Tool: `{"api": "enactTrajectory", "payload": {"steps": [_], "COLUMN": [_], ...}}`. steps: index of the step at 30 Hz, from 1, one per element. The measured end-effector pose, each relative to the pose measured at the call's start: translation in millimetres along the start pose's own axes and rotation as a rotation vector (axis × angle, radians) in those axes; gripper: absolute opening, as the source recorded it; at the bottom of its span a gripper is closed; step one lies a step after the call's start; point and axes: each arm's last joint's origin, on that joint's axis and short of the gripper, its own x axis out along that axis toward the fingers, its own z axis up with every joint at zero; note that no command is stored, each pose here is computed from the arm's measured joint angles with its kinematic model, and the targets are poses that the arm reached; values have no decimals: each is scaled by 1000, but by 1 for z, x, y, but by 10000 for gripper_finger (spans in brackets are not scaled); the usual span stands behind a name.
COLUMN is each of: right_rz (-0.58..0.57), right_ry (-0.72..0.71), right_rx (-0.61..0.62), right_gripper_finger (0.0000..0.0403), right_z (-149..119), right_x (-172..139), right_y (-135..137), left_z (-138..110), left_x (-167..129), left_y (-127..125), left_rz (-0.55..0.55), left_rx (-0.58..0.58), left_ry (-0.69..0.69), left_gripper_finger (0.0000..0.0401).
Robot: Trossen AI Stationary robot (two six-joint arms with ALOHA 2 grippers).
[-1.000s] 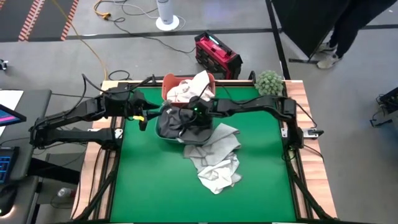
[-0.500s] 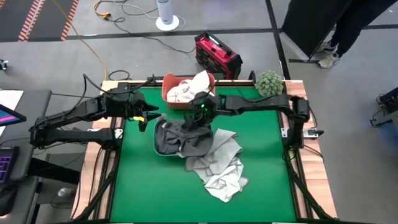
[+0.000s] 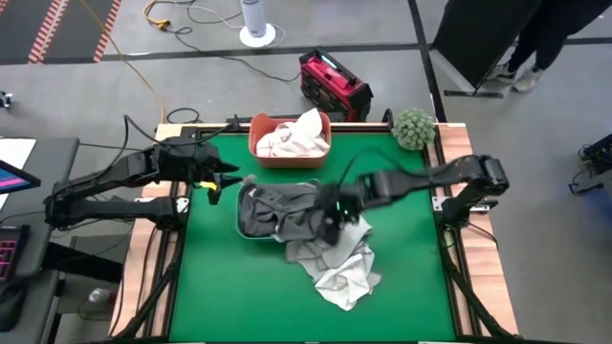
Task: Sort towels by color in basket
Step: Put the white towel into the orange bin
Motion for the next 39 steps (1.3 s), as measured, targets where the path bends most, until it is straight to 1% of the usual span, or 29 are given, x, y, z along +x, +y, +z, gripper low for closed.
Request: {"api": "enactTrajectory", "payload": {"steps": [1, 3, 5, 9, 13, 15, 17, 19, 21, 24, 27, 32, 35, 37, 39], "right_rz": [-42, -125, -199, -337, -483, -531, -517, -465, -429, -424, -457, -497, -499, -473, -446], "right_ry": [36, 90, 89, 60, 169, 223, 289, 369, 433, 448, 444, 432, 437, 455, 473], "right_rx": [-25, -24, -2, -13, 19, 56, 101, 141, 163, 163, 126, 112, 119, 128, 145], "right_gripper_finger": [285, 285, 285, 285, 285, 285, 285, 285, 285, 285, 285, 273, 244, 207, 157], "right_z": [-11, -30, -47, -75, -98, -106, -111, -115, -122, -132, -142, -146, -146, -145, -143], "right_x": [2, 5, 4, 6, 35, 52, 66, 81, 88, 88, 91, 103, 116, 125, 133], "right_y": [7, 18, 29, 47, 47, 45, 45, 47, 51, 59, 63, 60, 57, 55, 53], "left_z": [0, 0, 0, 0, 1, 1, 1, 0, -1, -4, -5, -5, -5, -5, -5], "left_x": [-2, -3, -5, -8, -8, -8, -9, -10, -13, -19, -23, -24, -24, -23, -22], "left_y": [0, 0, 0, 0, -1, -2, -3, -5, -6, -6, -6, -5, -5, -5, -5], "left_rz": [-1, -2, -3, -5, -31, -55, -99, -150, -188, -195, -195, -189, -188, -183, -170], "left_rx": [3, 8, 9, 5, -8, -22, -41, -58, -69, -81, -80, -78, -78, -79, -79], "left_ry": [-6, -12, -17, -26, -35, -35, -25, -14, -7, -2, -12, -18, -15, -13, -12], "left_gripper_finger": [167, 167, 167, 167, 167, 167, 167, 167, 167, 167, 167, 167, 167, 167, 167]}}
